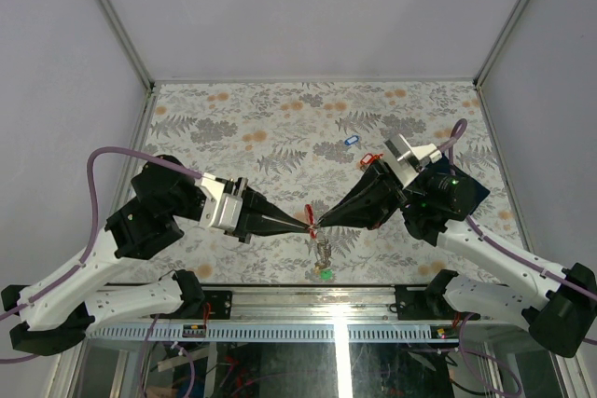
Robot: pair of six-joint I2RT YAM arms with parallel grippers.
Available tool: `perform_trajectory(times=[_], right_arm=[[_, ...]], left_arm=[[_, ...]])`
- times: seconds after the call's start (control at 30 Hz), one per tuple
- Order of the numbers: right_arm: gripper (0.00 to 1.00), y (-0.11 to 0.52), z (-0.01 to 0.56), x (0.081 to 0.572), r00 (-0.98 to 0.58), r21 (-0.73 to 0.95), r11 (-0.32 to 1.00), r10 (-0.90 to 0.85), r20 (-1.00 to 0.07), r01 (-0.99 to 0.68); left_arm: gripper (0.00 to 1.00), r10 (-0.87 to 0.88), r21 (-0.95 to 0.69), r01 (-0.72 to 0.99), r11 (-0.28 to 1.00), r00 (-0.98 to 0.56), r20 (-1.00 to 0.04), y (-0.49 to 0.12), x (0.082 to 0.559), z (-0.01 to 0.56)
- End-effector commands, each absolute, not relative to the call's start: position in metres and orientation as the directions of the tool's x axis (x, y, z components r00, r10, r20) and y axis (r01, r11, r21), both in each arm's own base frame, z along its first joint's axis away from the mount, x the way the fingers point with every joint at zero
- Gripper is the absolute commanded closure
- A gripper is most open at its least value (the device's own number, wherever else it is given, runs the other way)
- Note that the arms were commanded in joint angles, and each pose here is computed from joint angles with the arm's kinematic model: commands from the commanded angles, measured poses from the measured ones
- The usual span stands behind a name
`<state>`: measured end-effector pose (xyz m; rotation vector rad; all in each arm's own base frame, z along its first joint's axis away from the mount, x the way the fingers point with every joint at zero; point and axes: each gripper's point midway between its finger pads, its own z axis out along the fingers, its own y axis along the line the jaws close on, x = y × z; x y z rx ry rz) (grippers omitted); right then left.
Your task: Put the keys on the keyring
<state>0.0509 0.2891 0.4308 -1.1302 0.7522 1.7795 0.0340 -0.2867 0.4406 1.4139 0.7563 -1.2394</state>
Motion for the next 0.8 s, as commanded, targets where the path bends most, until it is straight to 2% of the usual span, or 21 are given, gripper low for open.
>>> perform_trajectory(times=[0.0,0.77], right_arm=[[1.00,0.2810,0.4525,0.0549,-0.157,-0.028,-0.379,0.447,-0.881,-0.925],[1.00,0.2766,0.4549,0.0626,-0.150,-0.013,-0.323,0.476,-0.866,-0.946]], left_arm=[[1.00,-0.230,0.351,0.901,-0.253,0.297,-0.927,-0.2768,0.0234,0.4611],[1.00,-0.228,0.347,0.903,-0.253,0.293,-0.929,-0.2759,0.0231,0.4602]])
